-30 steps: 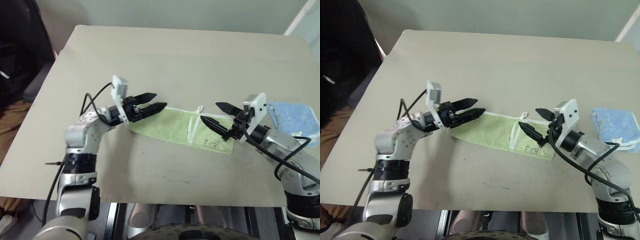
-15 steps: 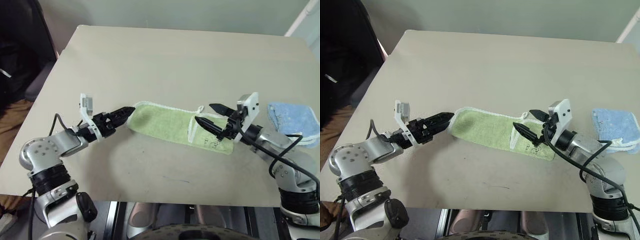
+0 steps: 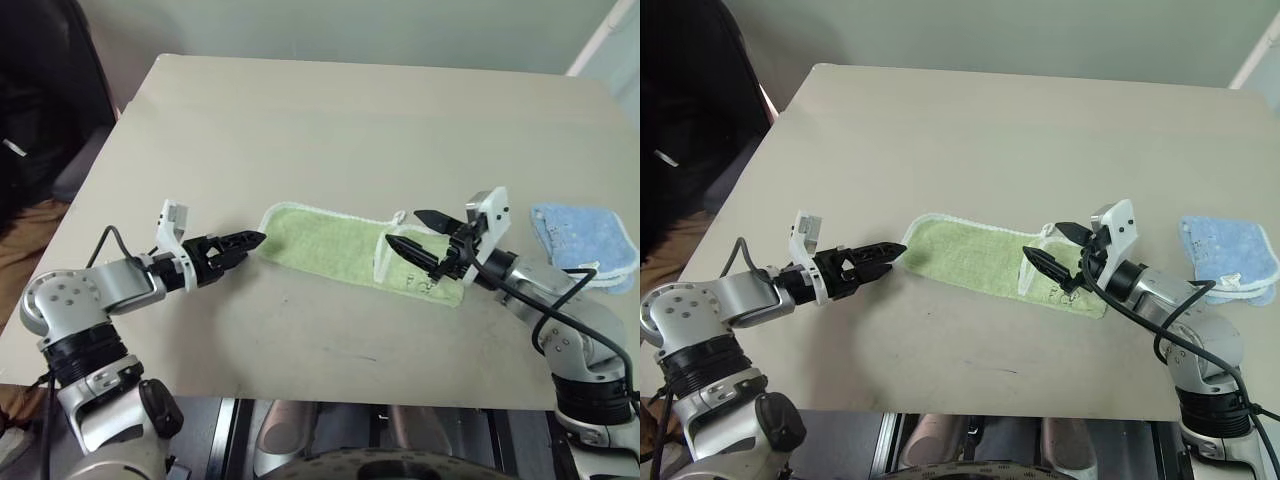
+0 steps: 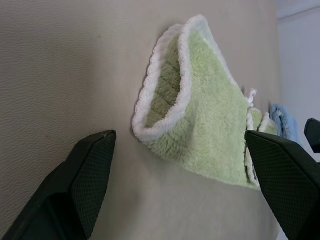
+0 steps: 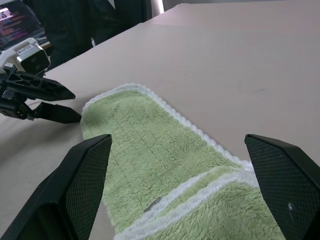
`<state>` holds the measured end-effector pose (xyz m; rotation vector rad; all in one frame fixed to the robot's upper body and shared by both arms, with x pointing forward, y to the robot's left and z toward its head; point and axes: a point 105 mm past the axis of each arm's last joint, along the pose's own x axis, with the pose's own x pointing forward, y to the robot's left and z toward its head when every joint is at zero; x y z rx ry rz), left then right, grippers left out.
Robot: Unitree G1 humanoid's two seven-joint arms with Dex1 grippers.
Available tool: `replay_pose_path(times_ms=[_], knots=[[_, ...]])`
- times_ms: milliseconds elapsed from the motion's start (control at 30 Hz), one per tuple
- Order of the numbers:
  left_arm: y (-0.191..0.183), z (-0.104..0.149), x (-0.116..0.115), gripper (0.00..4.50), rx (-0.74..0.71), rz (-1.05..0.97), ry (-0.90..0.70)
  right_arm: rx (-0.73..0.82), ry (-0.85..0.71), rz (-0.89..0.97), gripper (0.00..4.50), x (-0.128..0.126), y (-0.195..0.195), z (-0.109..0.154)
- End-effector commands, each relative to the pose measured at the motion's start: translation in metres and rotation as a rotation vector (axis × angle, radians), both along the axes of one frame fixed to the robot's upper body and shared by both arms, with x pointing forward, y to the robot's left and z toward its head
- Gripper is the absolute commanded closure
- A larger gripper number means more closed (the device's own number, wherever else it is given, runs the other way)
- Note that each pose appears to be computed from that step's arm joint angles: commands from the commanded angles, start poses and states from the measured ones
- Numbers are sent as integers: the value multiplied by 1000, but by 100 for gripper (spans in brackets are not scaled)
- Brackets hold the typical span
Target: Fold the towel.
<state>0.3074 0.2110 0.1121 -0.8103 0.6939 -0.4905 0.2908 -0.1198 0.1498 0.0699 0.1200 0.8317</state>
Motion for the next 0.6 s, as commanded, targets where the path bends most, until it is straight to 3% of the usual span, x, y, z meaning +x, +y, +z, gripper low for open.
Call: replay_pose_path(times_ms=[33,500,600], knots=[[-10,-3,6,2,-32,-7,20,-3,-36,-28,0,0,-3,7],[-26,0,17,2,-102,-10,19,-21,-39,-68,0,1,-8,5],[-25,-2,17,54,-98,0,24,-23,-40,-70,0,1,-9,5]])
